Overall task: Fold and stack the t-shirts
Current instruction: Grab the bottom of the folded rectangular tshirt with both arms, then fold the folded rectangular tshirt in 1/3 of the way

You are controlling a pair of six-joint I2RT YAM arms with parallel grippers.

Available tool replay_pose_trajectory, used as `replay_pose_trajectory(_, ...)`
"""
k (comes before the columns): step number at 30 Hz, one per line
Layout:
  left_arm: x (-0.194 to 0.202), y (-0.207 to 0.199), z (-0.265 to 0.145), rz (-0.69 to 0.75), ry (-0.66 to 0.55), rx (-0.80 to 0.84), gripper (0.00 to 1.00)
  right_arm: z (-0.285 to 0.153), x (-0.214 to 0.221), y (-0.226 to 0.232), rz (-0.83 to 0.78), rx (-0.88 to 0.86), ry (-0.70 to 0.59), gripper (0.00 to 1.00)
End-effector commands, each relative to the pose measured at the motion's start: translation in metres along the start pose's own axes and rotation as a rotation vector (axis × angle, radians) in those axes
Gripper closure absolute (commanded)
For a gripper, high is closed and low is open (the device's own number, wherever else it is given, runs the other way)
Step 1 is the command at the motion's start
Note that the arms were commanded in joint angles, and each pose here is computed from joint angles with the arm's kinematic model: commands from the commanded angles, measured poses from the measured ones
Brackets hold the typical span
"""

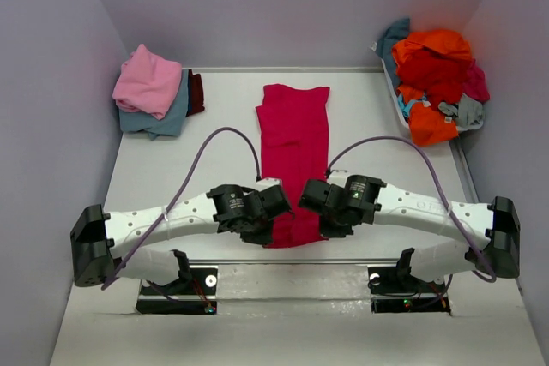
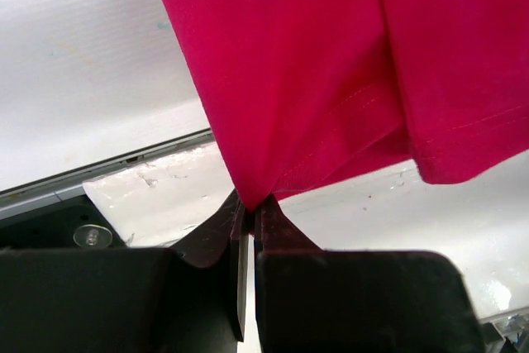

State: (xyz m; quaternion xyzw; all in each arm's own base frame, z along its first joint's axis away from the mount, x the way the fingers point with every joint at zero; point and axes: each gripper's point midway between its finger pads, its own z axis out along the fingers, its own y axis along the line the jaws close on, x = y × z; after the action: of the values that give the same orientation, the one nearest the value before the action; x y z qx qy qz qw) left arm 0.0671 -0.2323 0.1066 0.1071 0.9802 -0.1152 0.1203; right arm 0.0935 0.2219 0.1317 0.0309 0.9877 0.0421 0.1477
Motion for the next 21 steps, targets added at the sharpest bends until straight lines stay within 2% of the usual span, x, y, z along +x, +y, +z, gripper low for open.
replay_pose_trajectory(1, -0.024, -0.001, -0.016, 0.01, -0.081, -0.07, 0.94, -0.014, -0.02, -0.004, 0.042, 0.012, -0.103, 0.93)
replay_pose_trajectory(9, -0.069, 0.002, -0.014, 0.007, -0.137, -0.14, 0.94, -0.024, -0.054, -0.002, 0.08, 0.041, -0.224, 0.92)
replay_pose_trajectory(16, -0.118, 0.022, -0.005, -0.016, -0.177, -0.179, 0.94, -0.017, -0.09, 0.002, 0.066, 0.031, -0.254, 0.92)
replay_pose_trajectory(21, -0.14, 0.022, 0.004, 0.006, -0.186, -0.191, 0.94, -0.01, -0.112, 0.011, 0.047, 0.025, -0.265, 0.92)
